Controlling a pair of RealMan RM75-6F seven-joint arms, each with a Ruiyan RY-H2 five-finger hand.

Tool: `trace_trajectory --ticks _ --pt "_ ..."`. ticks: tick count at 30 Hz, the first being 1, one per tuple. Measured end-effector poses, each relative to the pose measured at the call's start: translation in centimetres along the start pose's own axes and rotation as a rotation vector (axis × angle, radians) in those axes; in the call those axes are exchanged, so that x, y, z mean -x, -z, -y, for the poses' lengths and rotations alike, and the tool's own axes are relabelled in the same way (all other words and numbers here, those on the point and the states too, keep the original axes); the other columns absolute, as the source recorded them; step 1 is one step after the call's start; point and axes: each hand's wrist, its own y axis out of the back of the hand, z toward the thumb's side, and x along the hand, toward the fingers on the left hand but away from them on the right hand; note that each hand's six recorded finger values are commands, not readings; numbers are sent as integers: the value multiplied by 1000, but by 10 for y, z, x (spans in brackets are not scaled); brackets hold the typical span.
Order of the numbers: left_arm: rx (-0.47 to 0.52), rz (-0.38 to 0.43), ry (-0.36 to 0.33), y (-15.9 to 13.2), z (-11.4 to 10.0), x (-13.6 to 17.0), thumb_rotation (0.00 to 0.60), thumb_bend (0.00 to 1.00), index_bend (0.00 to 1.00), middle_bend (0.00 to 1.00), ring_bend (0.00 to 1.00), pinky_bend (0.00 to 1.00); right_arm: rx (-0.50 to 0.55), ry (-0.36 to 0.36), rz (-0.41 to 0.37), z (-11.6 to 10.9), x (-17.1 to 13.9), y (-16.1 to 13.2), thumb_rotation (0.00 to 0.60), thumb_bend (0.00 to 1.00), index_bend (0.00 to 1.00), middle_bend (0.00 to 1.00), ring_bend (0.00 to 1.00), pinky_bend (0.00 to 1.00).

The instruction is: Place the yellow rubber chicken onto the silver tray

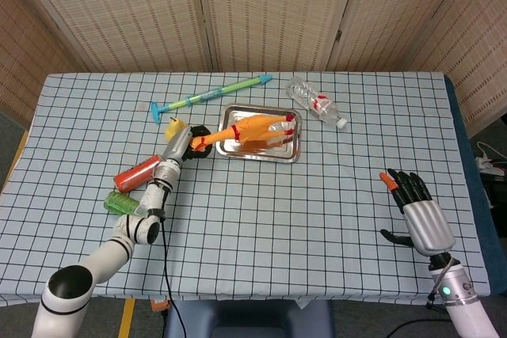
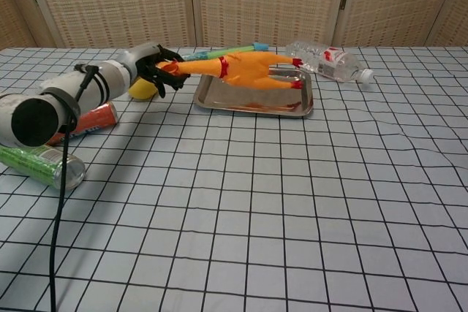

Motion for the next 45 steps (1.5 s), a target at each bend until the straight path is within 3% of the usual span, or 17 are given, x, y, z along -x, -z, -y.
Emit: trace_trajectory --ticks 4,7,10,16,24,29,35,40,45 --pt "-2 9 48 -2 16 -1 600 484 28 175 236 462 15 9 -1 -3 -2 -1 600 30 0 0 0 0" --pt "-22 28 59 -4 23 0 600 468 0 67 148 392 18 3 -5 -2 -2 -1 600 29 0 0 0 0" --pt "-60 62 28 -8 20 -1 600 456 0 2 43 300 23 -3 -4 -2 -4 0 600 29 0 0 0 0" --pt "-130 120 -27 -20 18 -1 600 415 0 0 0 164 39 -4 4 -3 -5 5 600 29 0 0 0 0" --pt "-263 98 -23 -21 23 -4 600 399 0 0 0 125 58 -1 0 -4 -7 8 600 29 0 0 0 0" --pt "-294 115 -28 -27 25 -5 600 390 0 0 0 107 61 3 4 -6 -7 10 600 29 0 0 0 0" --pt "-311 108 48 -30 36 -7 600 343 0 0 0 84 69 0 2 -5 -8 9 600 29 0 0 0 0" --pt "-267 121 137 -41 49 -5 600 340 0 0 0 74 79 -1 0 -5 -10 7 600 29 0 0 0 0" --pt "-244 183 140 -57 46 3 600 349 0 0 0 63 78 4 -12 -7 -14 4 600 29 0 0 0 0"
